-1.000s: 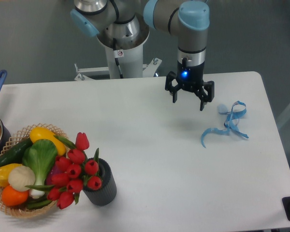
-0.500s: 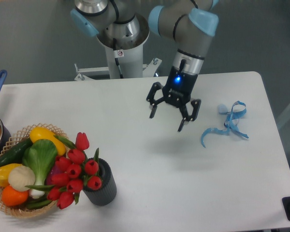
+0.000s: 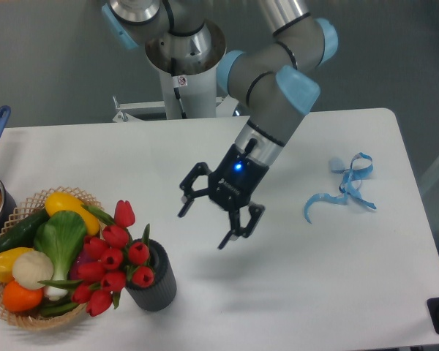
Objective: Pick up the flowers from the vase
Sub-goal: 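Move the open gripper toward the red tulips in the black vase, then lower the gripper around the tulip stems and close it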
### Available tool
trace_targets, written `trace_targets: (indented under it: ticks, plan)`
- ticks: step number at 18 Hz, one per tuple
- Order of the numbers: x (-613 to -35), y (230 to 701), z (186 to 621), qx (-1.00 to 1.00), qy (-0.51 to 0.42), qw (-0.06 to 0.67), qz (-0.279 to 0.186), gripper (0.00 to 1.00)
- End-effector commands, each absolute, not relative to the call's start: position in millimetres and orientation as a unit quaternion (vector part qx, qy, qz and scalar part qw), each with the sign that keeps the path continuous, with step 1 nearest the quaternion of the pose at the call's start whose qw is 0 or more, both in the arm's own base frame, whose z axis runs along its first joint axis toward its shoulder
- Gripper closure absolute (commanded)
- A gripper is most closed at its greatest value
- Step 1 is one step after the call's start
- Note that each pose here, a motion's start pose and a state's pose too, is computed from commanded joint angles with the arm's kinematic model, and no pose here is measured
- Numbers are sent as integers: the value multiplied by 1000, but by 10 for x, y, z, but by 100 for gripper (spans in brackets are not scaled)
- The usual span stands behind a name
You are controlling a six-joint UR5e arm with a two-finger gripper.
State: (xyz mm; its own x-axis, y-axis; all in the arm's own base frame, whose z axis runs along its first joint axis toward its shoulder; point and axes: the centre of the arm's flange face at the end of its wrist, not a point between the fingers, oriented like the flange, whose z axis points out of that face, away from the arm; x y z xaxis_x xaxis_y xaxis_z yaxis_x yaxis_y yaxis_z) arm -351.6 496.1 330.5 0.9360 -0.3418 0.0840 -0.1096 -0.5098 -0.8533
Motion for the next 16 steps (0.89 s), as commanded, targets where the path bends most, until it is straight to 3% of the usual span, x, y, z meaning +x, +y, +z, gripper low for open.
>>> trace_targets:
  ticks: [9, 16]
  plan:
    - [-3320, 5579, 3194, -844, 178, 484, -148, 0]
    - [-3205, 5741, 3096, -842, 189, 480, -160, 0]
